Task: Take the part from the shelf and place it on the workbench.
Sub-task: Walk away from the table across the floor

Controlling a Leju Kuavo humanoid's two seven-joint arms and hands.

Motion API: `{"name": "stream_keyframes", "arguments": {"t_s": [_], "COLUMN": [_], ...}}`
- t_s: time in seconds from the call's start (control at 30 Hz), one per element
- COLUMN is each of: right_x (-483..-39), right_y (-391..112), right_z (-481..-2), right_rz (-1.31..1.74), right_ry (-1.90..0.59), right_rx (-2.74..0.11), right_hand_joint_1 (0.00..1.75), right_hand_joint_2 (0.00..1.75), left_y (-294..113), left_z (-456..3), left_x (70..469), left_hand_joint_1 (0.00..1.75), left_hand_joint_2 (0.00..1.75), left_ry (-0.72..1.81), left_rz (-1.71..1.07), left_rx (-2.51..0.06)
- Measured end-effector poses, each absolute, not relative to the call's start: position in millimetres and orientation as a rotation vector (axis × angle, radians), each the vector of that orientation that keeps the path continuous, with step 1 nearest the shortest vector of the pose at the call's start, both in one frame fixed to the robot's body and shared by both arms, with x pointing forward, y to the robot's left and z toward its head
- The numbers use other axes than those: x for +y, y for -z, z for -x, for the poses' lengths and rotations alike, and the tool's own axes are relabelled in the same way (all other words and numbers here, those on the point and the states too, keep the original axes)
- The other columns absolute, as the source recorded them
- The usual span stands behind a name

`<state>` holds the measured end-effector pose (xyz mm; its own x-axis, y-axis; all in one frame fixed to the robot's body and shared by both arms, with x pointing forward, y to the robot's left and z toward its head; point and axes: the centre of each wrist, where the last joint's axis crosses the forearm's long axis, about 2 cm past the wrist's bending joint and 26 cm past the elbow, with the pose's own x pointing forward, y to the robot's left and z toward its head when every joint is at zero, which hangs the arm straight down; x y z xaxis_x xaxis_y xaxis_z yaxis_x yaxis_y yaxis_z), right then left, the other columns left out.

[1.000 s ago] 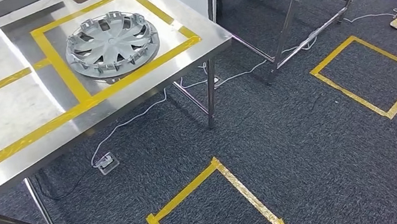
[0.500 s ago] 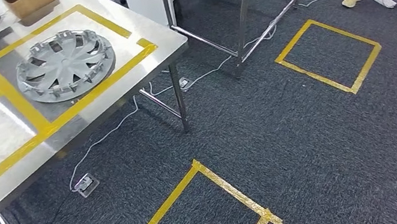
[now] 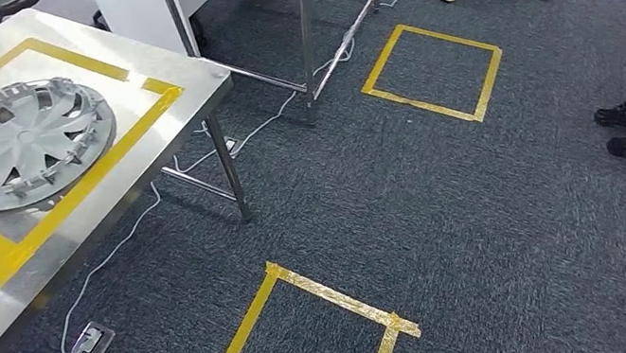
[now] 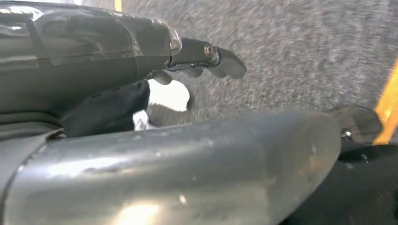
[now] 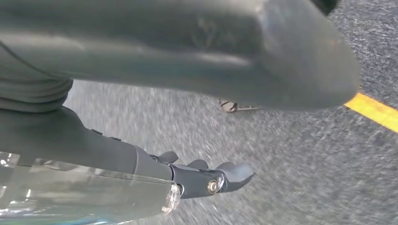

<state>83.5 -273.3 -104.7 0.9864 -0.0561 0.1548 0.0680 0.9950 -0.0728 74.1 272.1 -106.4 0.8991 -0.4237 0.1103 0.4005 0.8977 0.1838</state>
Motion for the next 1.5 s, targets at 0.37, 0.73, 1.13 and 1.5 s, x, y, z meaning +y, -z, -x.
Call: {"name": "stream_keyframes", "arguments": {"t_s": [0.37, 0.73, 1.13, 1.5], "right_x": [-267, -276, -278, -280], "right_y": [106, 105, 107, 105], "right_z": [-77, -81, -75, -81], "right_rz": [0.073, 0.079, 0.084, 0.086], "right_ry": [0.099, 0.131, 0.13, 0.13], "right_rx": [-0.112, -0.123, -0.124, -0.136], "right_hand_joint_1": [0.0, 0.0, 0.0, 0.0], "right_hand_joint_2": [0.0, 0.0, 0.0, 0.0], "left_y": [103, 104, 103, 103], "left_z": [-81, -77, -78, -79], "left_x": [249, 244, 241, 237], "left_hand_joint_1": [0.0, 0.0, 0.0, 0.0], "left_hand_joint_2": [0.0, 0.0, 0.0, 0.0], "left_ry": [0.461, 0.468, 0.465, 0.473], "left_rz": [-0.105, -0.097, -0.093, -0.087], "left_rx": [-0.237, -0.191, -0.198, -0.205]}}
